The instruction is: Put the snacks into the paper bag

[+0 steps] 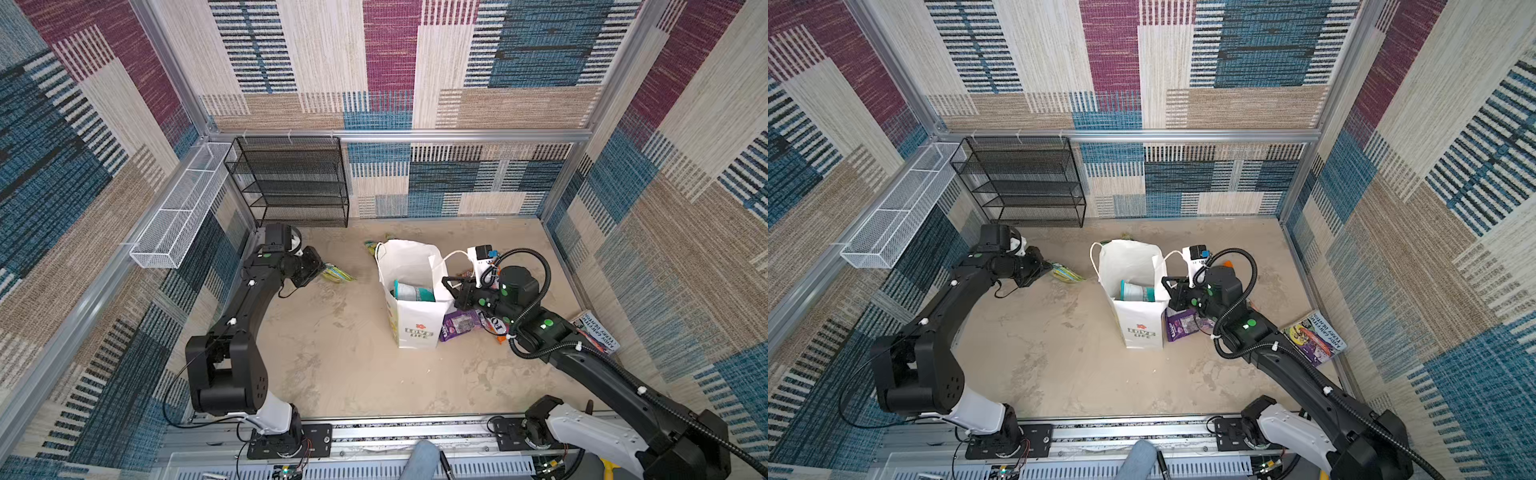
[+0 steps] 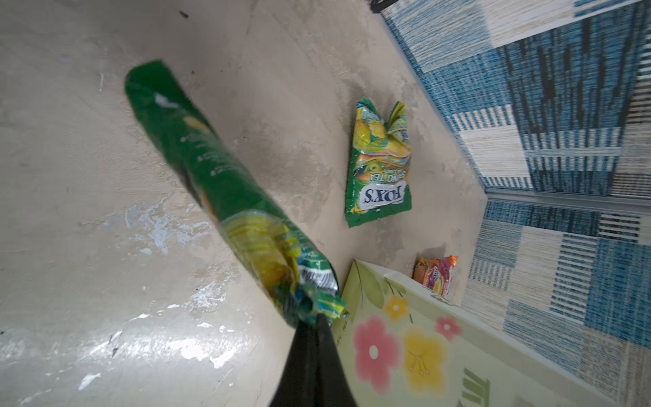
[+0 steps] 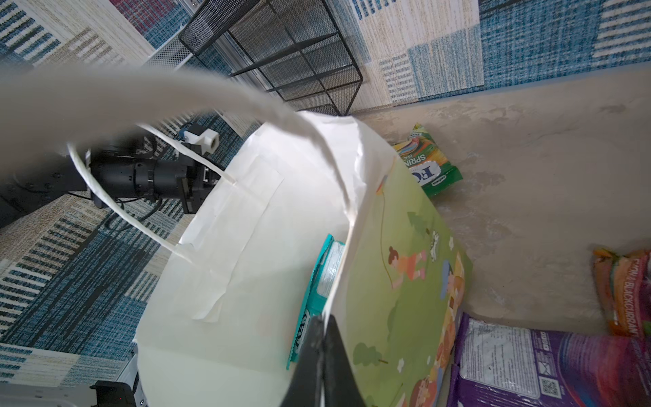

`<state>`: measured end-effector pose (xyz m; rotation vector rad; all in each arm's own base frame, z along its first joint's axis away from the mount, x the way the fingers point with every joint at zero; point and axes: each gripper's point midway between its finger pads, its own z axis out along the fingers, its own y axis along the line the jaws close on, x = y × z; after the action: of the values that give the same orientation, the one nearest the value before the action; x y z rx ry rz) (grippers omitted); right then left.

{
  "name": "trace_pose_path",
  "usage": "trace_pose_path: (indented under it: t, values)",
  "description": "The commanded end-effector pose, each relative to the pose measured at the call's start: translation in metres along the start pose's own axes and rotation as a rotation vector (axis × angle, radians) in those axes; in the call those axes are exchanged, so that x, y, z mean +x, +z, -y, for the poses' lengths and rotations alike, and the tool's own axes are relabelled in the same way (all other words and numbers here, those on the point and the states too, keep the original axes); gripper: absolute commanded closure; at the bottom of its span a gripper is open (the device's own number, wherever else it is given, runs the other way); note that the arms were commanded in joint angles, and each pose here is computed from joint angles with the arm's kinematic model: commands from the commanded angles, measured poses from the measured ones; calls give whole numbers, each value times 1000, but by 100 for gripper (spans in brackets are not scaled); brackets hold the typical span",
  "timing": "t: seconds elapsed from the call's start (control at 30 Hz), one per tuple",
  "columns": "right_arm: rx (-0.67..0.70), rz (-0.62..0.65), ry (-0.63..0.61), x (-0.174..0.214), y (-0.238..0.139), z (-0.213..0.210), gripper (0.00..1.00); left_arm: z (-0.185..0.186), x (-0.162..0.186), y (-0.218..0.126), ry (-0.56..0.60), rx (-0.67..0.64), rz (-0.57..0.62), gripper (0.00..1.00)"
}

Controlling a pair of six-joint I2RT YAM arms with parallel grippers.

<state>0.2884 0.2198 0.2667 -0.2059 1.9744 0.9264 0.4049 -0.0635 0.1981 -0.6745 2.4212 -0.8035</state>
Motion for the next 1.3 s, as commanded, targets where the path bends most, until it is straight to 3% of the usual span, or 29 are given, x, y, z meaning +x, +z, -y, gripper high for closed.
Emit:
trace_pose_path:
  t: [0.0,0.1,0.37,0.5,0.53,0.6,0.63,0.73,0.77,1.1,1.27]
  values:
    - [-14,35,-19,-8,-1,-4,99,10,-4,-24,5,15,73,100]
    - [-13,34,-19,-8,-1,-4,99,10,-2,-52,32,-16,136,100]
    - [-17,33,-18,-8,-1,-5,99,58,21,-124,121,110,257,100]
    - [-21,34,-18,-8,-2,-5,99,50,38,-115,139,52,169,99]
    - [-19,36,-19,-8,-2,-5,100,41,42,-111,131,15,150,87]
    - [-19,37,-19,-9,-2,-5,99,9,49,-101,103,-114,124,50]
    - [-21,36,-20,-8,-2,-6,99,-3,53,-98,88,-165,109,37]
    - [-24,35,-18,-8,-2,-6,99,-32,70,-85,60,-264,38,4]
    - [-23,36,-19,-9,-3,-6,99,-41,77,-79,46,-286,17,1]
    - [-21,37,-19,-8,-3,-6,99,-92,108,-17,55,-432,-187,1]
    - [-22,35,-19,-8,-3,-5,99,-109,110,9,61,-477,-231,1]
